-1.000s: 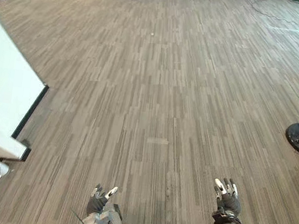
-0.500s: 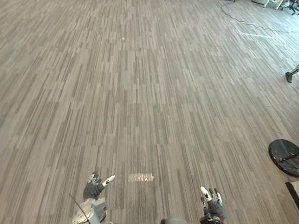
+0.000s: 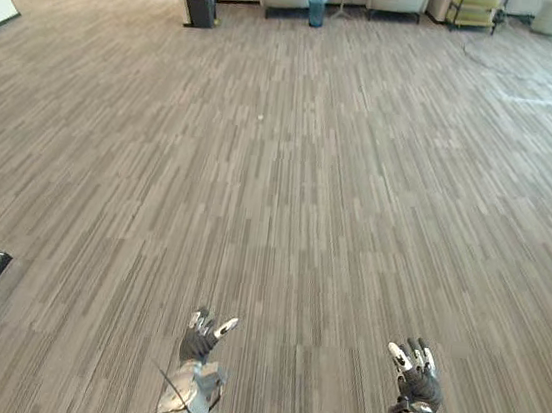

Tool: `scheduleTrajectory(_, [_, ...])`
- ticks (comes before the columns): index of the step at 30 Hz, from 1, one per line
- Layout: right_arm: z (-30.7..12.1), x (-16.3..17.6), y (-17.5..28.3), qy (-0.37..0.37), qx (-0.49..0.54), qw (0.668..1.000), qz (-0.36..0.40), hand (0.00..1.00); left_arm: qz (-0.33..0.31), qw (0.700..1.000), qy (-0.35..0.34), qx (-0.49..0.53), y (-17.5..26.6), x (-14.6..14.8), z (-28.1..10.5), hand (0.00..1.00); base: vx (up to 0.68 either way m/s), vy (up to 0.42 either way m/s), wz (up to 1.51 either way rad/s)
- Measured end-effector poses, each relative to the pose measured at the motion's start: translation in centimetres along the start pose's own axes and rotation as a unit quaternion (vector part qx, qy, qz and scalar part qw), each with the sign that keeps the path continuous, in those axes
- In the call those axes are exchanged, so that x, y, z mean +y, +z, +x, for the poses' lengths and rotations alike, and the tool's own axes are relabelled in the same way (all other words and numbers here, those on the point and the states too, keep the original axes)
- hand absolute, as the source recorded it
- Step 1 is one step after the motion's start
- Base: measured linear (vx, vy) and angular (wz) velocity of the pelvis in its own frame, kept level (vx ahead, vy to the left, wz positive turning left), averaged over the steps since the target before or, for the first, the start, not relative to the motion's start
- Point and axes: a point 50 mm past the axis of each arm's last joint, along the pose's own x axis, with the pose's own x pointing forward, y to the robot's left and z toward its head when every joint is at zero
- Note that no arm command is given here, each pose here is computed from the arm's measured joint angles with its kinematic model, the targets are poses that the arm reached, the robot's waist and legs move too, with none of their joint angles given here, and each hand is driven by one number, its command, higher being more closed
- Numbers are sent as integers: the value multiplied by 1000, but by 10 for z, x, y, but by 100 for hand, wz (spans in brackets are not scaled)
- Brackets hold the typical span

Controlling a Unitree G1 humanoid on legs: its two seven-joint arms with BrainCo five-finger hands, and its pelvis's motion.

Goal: Organize washtable

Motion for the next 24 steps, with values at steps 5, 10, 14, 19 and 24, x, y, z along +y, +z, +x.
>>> scheduleTrajectory(5, [-9,-13,-32,-47,57,997,15,0,-16,1000,27,2,0,12,2,0,292,104,11])
scheduleTrajectory(10, [-16,-22,-63,-71,124,990,-14,0,1,999,45,27,-13,26,0,0,211,12,-3])
scheduleTrajectory(14, [-23,-37,-75,-95,159,982,-35,0,10,996,61,66,-30,34,0,0,61,-107,1])
scheduleTrajectory(19, [-24,-64,-72,-130,178,973,-66,0,9,994,55,99,-47,31,-6,0,-25,-51,-9])
scheduleTrajectory(24, [-29,-72,-82,-142,211,963,-93,0,46,990,63,119,-51,45,-4,0,-43,13,-8])
